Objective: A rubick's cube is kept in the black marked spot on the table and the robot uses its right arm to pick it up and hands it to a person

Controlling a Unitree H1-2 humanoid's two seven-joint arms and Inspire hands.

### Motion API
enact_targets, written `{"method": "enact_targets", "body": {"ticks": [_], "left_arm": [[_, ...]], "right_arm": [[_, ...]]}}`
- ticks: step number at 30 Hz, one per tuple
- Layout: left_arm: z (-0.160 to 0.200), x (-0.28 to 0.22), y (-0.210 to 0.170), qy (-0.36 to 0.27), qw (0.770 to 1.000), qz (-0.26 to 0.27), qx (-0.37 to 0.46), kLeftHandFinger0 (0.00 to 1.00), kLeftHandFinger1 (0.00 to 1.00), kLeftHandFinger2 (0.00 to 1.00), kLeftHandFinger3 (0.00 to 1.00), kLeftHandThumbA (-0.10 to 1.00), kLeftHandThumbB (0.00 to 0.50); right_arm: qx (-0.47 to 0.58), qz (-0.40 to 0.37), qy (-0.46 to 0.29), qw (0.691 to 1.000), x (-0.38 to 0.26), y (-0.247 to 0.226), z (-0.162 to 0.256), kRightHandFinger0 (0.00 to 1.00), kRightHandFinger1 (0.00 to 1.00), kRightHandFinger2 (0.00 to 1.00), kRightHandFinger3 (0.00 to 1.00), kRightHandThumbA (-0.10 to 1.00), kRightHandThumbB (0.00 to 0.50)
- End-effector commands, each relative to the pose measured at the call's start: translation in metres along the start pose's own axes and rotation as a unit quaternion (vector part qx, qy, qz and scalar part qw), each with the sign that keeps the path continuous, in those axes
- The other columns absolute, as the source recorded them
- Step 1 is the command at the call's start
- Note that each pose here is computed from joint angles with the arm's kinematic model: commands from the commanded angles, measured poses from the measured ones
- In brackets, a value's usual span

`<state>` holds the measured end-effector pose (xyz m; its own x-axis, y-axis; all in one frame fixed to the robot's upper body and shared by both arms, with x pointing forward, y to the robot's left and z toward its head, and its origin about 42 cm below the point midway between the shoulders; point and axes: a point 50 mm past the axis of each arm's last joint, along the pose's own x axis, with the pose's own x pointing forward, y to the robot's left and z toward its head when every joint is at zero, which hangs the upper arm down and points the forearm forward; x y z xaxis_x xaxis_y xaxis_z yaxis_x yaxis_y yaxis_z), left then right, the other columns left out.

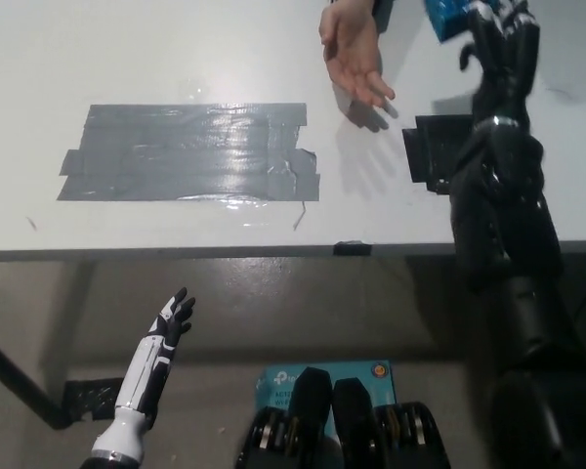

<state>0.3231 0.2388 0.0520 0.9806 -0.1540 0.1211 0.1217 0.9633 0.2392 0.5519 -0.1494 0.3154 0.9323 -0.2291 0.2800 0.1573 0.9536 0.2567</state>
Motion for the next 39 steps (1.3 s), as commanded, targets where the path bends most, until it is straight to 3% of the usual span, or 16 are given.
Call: {"method": "enact_targets", "body": {"ticks": [1, 4, 9, 17, 28, 32, 33, 34, 35, 36, 37, 39], "left_arm": [[0.009, 0.007, 0.010, -0.030, 0.999, 0.013, 0.014, 1.00, 1.00, 1.00, 1.00, 1.00, 0.054], [0.009, 0.006, 0.009, -0.031, 0.999, 0.012, 0.013, 1.00, 1.00, 1.00, 1.00, 1.00, 0.055], [0.009, 0.007, 0.009, -0.031, 0.999, 0.012, 0.010, 1.00, 1.00, 1.00, 1.00, 1.00, 0.046], [0.010, 0.008, 0.008, -0.033, 0.999, 0.010, 0.009, 1.00, 1.00, 1.00, 1.00, 1.00, 0.053], [0.010, 0.008, 0.009, -0.034, 0.999, 0.011, 0.008, 1.00, 1.00, 1.00, 1.00, 1.00, 0.050], [0.010, 0.007, 0.008, -0.033, 0.999, 0.011, 0.011, 1.00, 1.00, 1.00, 1.00, 1.00, 0.063], [0.010, 0.007, 0.008, -0.033, 0.999, 0.011, 0.010, 1.00, 1.00, 1.00, 1.00, 1.00, 0.063], [0.010, 0.007, 0.008, -0.033, 0.999, 0.011, 0.009, 1.00, 1.00, 1.00, 1.00, 1.00, 0.063], [0.010, 0.007, 0.008, -0.033, 0.999, 0.011, 0.008, 1.00, 1.00, 1.00, 1.00, 1.00, 0.063], [0.011, 0.007, 0.008, -0.034, 0.999, 0.010, 0.008, 1.00, 1.00, 1.00, 1.00, 1.00, 0.063], [0.011, 0.008, 0.008, -0.035, 0.999, 0.010, 0.009, 1.00, 1.00, 1.00, 1.00, 1.00, 0.057], [0.012, 0.008, 0.009, -0.036, 0.999, 0.010, 0.010, 1.00, 1.00, 1.00, 1.00, 1.00, 0.055]], "right_arm": [[-0.089, 0.030, -0.074, 0.993, 0.022, 0.039, 0.042, 0.00, 0.26, 0.68, 0.72, -0.10, 0.141], [-0.157, 0.028, -0.076, 0.984, 0.030, 0.049, 0.039, 0.00, 0.24, 0.66, 0.73, -0.10, 0.143], [-0.212, 0.032, -0.080, 0.974, 0.038, 0.057, 0.039, 0.00, 0.26, 0.73, 0.76, -0.10, 0.120], [-0.295, 0.051, -0.080, 0.951, 0.039, 0.069, 0.039, 0.00, 0.26, 0.76, 0.78, -0.10, 0.136], [-0.322, 0.054, -0.108, 0.939, 0.045, 0.079, 0.056, 0.00, 0.30, 0.74, 0.80, -0.10, 0.121], [-0.333, 0.060, -0.111, 0.934, 0.042, 0.083, 0.054, 0.00, 0.31, 0.76, 0.80, -0.10, 0.130], [-0.333, 0.062, -0.107, 0.935, 0.042, 0.083, 0.053, 0.02, 0.32, 0.74, 0.79, -0.10, 0.160], [-0.335, 0.070, -0.098, 0.935, 0.042, 0.083, 0.051, 0.23, 0.57, 1.00, 1.00, 0.05, 0.299], [-0.336, 0.075, -0.092, 0.934, 0.042, 0.083, 0.051, 0.29, 0.57, 0.91, 0.98, 0.11, 0.296], [-0.341, 0.092, -0.078, 0.932, 0.043, 0.083, 0.050, 0.53, 0.85, 1.00, 1.00, 0.30, 0.354], [-0.377, 0.136, -0.041, 0.915, 0.046, 0.084, 0.047, 0.96, 1.00, 1.00, 1.00, 0.55, 0.403], [-0.397, 0.153, -0.025, 0.905, 0.046, 0.084, 0.045, 1.00, 1.00, 1.00, 1.00, 0.65, 0.463]]}}
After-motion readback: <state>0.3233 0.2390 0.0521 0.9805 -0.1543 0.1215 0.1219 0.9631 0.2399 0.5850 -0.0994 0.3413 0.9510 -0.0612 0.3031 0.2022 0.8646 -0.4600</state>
